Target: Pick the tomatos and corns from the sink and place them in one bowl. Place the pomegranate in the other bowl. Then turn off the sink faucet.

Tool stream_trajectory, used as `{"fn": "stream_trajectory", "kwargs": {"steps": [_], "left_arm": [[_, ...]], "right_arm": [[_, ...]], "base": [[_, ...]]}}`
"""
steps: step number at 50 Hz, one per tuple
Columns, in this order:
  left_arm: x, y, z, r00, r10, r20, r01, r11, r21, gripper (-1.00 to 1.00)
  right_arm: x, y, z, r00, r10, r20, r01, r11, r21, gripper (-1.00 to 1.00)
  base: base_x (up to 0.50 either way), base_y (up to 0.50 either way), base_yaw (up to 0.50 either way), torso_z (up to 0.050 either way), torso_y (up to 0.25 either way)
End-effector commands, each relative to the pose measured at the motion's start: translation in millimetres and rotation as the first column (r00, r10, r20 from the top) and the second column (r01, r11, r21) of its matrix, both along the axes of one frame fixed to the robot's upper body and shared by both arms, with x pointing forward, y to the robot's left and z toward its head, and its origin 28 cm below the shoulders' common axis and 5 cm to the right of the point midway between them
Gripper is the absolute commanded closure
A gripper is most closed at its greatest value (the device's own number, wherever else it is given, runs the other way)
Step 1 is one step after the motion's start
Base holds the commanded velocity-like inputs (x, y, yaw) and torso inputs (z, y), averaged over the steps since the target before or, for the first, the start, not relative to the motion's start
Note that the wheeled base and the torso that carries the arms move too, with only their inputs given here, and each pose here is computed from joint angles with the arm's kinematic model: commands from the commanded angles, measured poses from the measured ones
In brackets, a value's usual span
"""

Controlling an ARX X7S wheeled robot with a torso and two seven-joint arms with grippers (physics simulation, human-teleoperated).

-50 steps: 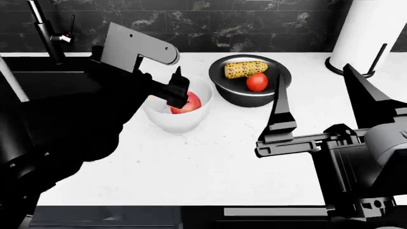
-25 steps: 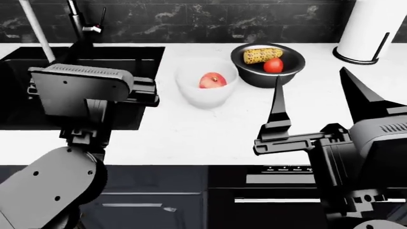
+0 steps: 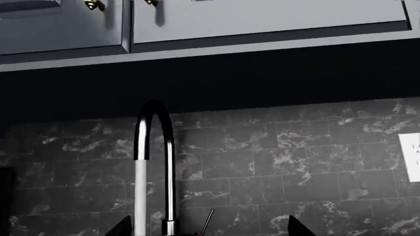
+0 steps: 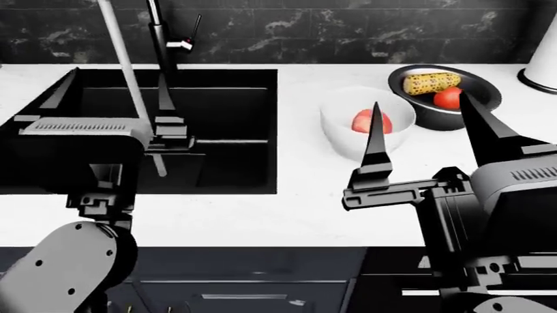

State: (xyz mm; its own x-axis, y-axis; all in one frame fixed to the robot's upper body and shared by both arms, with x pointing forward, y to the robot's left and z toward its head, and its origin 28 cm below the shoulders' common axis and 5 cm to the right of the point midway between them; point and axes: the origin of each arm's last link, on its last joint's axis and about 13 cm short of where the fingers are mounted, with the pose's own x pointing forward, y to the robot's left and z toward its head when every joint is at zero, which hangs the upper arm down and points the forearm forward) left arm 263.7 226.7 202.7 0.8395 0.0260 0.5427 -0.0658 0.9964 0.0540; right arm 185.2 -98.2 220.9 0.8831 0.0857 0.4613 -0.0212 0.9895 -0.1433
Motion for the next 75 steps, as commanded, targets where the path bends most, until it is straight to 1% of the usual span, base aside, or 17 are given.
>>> {"fn": "stream_trajectory", "kwargs": {"steps": [1,4,20,24,36,39,43,45,46,49,53,55,58,61,68,75], "left_arm": [[-1,6.6,0,1.000,0.016,0.012,-0.016,0.999,-0.037,-1.00],[-2,7.9,1,1.000,0.023,0.016,-0.022,0.999,-0.046,-1.00],[-1,9.6,1,1.000,0.025,0.005,-0.025,0.997,-0.074,-1.00],[-2,10.2,1,1.000,0.006,-0.030,-0.009,0.996,-0.091,-1.00],[-5,8.8,1,0.999,0.021,-0.034,-0.023,0.998,-0.064,-1.00],[-4,8.4,0,0.998,0.028,-0.062,-0.032,0.998,-0.061,-1.00],[7,7.3,0,0.993,0.030,-0.118,-0.034,0.999,-0.039,-1.00],[16,5.7,6,0.989,0.017,-0.147,-0.018,1.000,-0.007,-1.00],[24,5.0,9,0.987,0.018,-0.162,-0.017,1.000,0.012,-1.00],[51,2.4,14,0.975,0.005,-0.223,0.002,1.000,0.029,-1.00],[82,1.1,22,0.961,0.010,-0.276,-0.001,0.999,0.033,-1.00],[90,0.7,24,0.957,0.013,-0.288,-0.004,0.999,0.033,-1.00],[108,1.6,30,0.948,0.029,-0.316,-0.019,0.999,0.035,-1.00],[119,3.0,31,0.940,0.043,-0.339,-0.031,0.999,0.040,-1.00],[144,3.0,36,0.923,0.065,-0.380,-0.053,0.998,0.042,-1.00],[153,6.4,38,0.915,0.072,-0.397,-0.067,0.997,0.027,-1.00]], "right_arm": [[-3,1.5,2,1.000,0.010,0.018,-0.010,1.000,-0.003,-1.00],[-5,1.7,2,0.999,-0.001,0.048,0.002,1.000,-0.006,-1.00],[-6,1.9,3,0.999,0.004,0.052,-0.005,1.000,0.001,-1.00],[-5,2.2,3,0.999,0.010,0.049,-0.010,1.000,-0.002,-1.00],[-2,1.3,0,0.999,0.032,0.030,-0.032,0.999,0.010,-1.00],[3,0.0,-1,0.999,0.040,0.004,-0.040,0.999,0.025,-1.00],[28,-6.0,-4,0.996,0.024,-0.084,-0.021,0.999,0.034,-1.00],[47,-9.7,1,0.991,0.016,-0.134,-0.013,1.000,0.021,-1.00],[60,-11.2,5,0.987,0.017,-0.159,-0.015,1.000,0.012,-1.00],[94,-14.2,17,0.976,0.016,-0.217,-0.018,1.000,-0.004,-1.00],[127,-15.2,29,0.963,0.016,-0.268,-0.022,1.000,-0.018,-1.00],[135,-15.4,32,0.960,0.022,-0.280,-0.028,0.999,-0.016,-1.00],[166,-15.9,37,0.942,0.032,-0.334,-0.040,0.999,-0.018,-1.00],[184,-15.7,37,0.930,0.022,-0.367,-0.033,0.999,-0.022,-1.00],[221,-14.5,35,0.901,0.020,-0.433,-0.014,1.000,0.018,-1.00],[240,-15.2,34,0.882,-0.004,-0.472,0.021,0.999,0.030,-1.00]], "base": [[0.13,0.50,0.00,0.000,0.000],[0.13,0.50,0.00,0.000,0.000],[0.08,0.50,0.00,0.000,0.000],[0.07,0.50,0.00,0.000,0.000],[0.07,0.50,0.00,0.000,0.000],[0.11,0.50,0.00,0.000,0.000],[0.00,0.00,0.00,0.000,0.000],[0.00,0.00,0.00,0.000,0.000],[0.00,0.00,0.00,0.000,0.000],[0.00,0.00,0.00,0.000,0.000],[0.00,0.00,0.00,0.000,0.000],[0.00,0.00,0.00,0.000,0.000],[0.00,0.00,0.00,0.000,0.000],[0.00,0.00,0.00,0.000,0.000],[0.00,0.00,0.00,0.000,0.000],[0.00,0.00,0.00,0.000,0.000]]}}
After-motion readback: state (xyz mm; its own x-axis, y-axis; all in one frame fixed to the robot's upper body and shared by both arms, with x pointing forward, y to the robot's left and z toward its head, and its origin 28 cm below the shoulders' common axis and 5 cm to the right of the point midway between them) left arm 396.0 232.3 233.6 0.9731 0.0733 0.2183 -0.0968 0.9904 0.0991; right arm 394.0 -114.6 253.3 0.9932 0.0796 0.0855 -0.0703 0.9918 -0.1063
